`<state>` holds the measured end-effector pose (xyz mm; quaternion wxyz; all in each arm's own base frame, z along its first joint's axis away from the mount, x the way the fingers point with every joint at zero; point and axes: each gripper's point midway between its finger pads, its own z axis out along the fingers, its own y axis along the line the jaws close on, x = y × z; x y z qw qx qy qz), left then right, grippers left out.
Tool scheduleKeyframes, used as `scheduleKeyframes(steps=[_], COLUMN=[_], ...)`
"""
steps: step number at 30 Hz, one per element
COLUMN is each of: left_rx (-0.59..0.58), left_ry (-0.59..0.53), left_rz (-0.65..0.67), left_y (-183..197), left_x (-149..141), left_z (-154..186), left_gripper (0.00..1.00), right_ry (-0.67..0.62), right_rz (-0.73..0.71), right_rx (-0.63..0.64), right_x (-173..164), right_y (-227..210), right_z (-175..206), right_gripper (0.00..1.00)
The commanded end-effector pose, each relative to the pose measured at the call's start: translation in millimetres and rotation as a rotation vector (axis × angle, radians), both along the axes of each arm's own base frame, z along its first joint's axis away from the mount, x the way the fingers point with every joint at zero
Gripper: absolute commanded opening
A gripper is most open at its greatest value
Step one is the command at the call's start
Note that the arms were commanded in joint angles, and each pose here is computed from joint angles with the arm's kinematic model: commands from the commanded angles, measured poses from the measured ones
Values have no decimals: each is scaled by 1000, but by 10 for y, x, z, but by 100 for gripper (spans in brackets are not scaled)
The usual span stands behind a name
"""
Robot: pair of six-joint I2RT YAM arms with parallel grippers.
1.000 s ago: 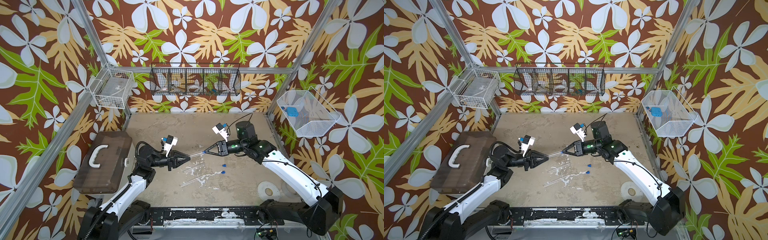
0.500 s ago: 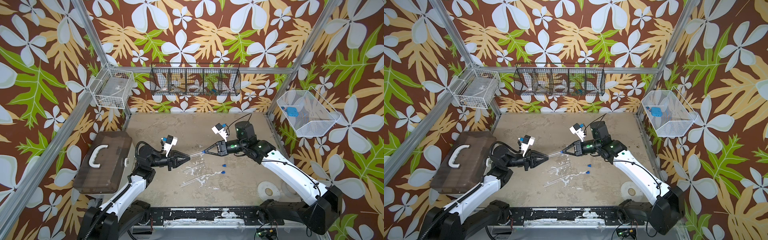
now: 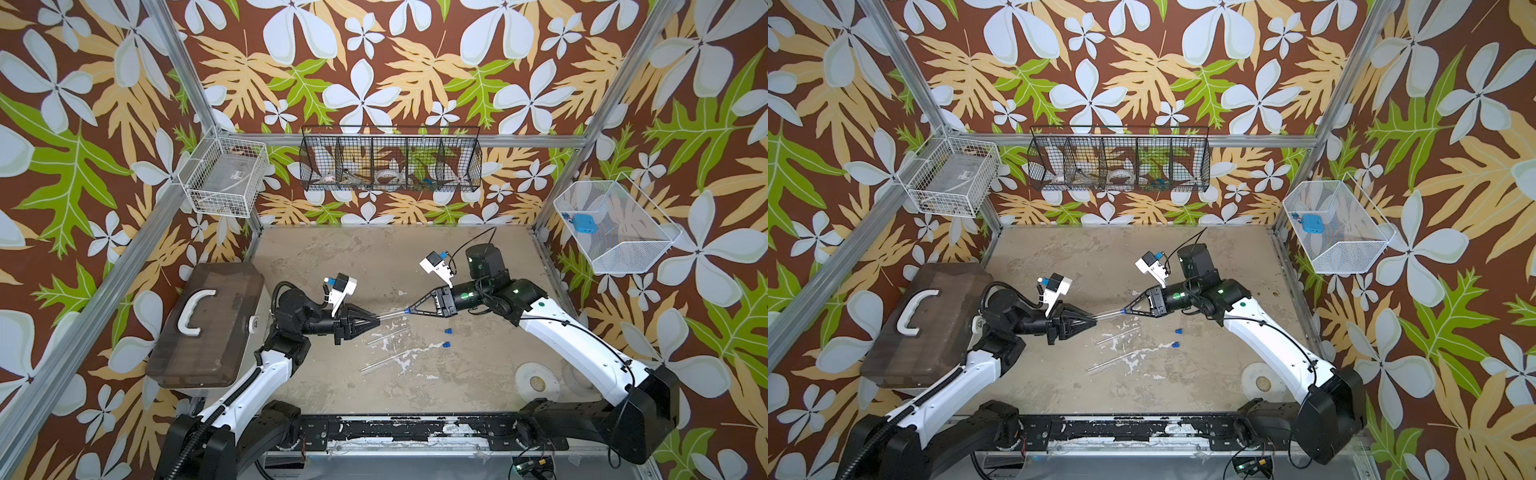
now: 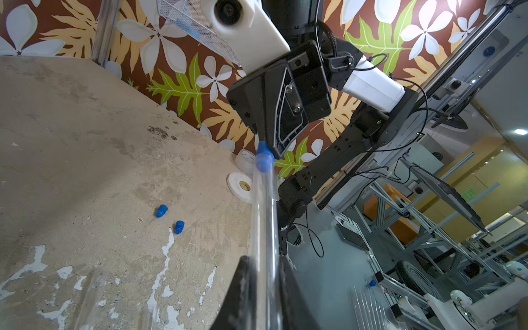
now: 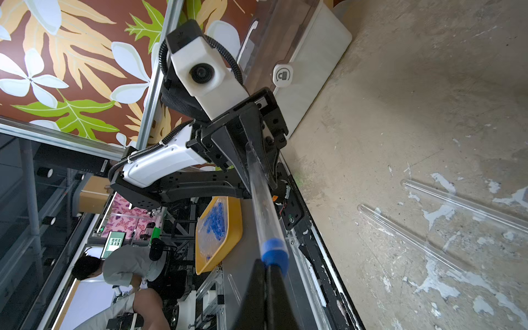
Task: Insert stoppers into test tubes
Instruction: Insert the stopper into the test tube.
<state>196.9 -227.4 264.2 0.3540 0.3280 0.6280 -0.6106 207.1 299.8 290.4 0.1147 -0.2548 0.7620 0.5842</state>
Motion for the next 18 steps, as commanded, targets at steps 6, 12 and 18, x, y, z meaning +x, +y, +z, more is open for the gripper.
scheduleKeyframes(steps=[6,12,18], left_rx=[-96,-129,-132], left_ry=[-87,-111,-115], left_rz=[-31,-56,-66], left_y=[-3,-4,-16], left_x=[-109,-190,-217], left_z=[341,463,470], left_gripper=[0,0,0], right_ry=[-44,-47,-50], right_rz=[120,134,146], right_rx=[100,130,152], right_x=[-164,-176,-172], right_y=[113,124,170], right_z=[69,111,168], right_gripper=[0,0,0])
